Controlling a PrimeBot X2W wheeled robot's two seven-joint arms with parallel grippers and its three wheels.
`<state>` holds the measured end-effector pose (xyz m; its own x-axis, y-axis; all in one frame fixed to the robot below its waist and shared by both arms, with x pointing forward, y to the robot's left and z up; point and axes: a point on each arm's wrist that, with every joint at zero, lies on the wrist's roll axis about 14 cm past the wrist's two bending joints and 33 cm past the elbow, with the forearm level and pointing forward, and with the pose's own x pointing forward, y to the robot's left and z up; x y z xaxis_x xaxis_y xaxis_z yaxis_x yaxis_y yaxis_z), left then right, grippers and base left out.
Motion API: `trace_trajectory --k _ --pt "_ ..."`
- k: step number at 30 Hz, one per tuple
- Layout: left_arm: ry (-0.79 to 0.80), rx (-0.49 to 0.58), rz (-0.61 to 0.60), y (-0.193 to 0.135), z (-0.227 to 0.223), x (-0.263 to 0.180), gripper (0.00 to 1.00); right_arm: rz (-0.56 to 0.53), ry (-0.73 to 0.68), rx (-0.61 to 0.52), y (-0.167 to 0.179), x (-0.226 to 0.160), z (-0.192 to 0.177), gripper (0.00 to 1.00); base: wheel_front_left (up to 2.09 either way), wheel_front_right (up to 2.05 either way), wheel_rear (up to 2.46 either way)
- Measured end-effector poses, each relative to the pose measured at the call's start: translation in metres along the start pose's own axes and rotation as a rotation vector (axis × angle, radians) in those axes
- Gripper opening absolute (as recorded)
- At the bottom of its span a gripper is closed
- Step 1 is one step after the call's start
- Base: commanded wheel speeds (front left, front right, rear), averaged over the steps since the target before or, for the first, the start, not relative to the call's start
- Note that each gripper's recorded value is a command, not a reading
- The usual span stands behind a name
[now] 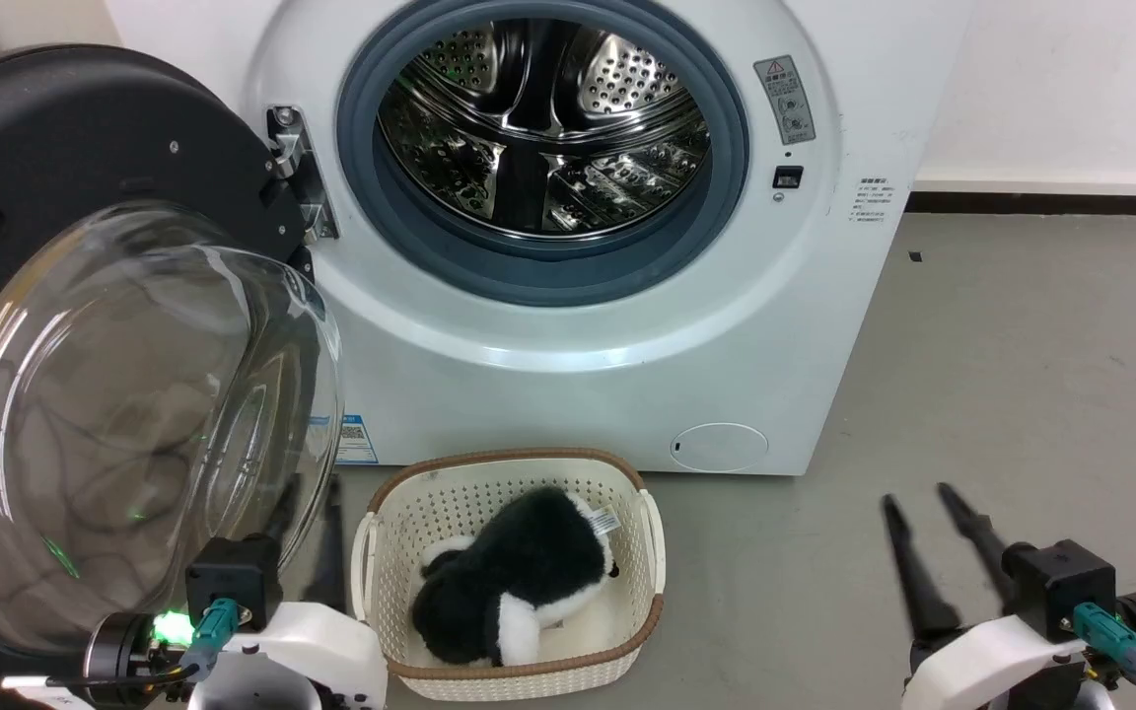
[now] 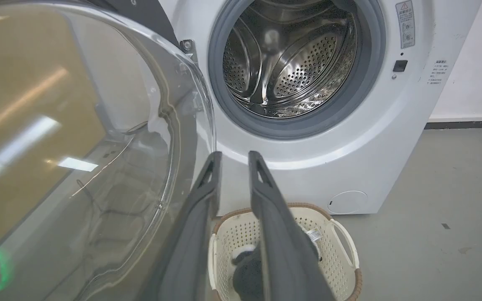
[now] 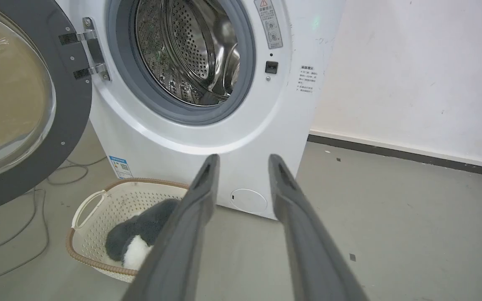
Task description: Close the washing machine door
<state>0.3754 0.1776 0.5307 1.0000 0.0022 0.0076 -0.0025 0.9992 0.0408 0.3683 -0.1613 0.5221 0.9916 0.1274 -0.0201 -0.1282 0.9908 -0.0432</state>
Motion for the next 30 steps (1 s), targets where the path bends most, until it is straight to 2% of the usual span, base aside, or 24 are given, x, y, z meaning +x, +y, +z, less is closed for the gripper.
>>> trace_trajectory --k 9,10,11,12,22,30 --pt "-0.007 -0.001 0.009 -0.001 0.000 0.000 1.00 -0.013 -0.011 0.019 -0.004 0.000 0.001 1.00 0.00 0.00 0.00" --pt "-0.009 -0.001 0.010 -0.001 0.000 0.000 0.93 -0.015 -0.015 0.021 -0.005 0.000 0.002 1.00 0.00 0.00 0.00" --pt "-0.012 -0.001 0.011 -0.001 0.001 0.000 0.19 -0.016 -0.017 0.023 -0.006 0.000 0.002 1.00 0.00 0.00 0.00" --pt "-0.012 -0.001 0.013 -0.001 0.001 0.000 0.00 -0.018 -0.019 0.026 -0.006 0.000 0.002 1.00 0.00 0.00 0.00" --pt "-0.054 0.000 0.030 0.001 0.010 0.000 0.00 -0.025 -0.043 0.054 -0.009 0.002 0.005 1.00 0.00 0.00 0.00" --pt "-0.181 -0.010 0.057 0.011 0.050 0.002 0.00 -0.021 -0.060 0.075 -0.008 0.006 0.007 1.00 0.00 0.00 0.00"
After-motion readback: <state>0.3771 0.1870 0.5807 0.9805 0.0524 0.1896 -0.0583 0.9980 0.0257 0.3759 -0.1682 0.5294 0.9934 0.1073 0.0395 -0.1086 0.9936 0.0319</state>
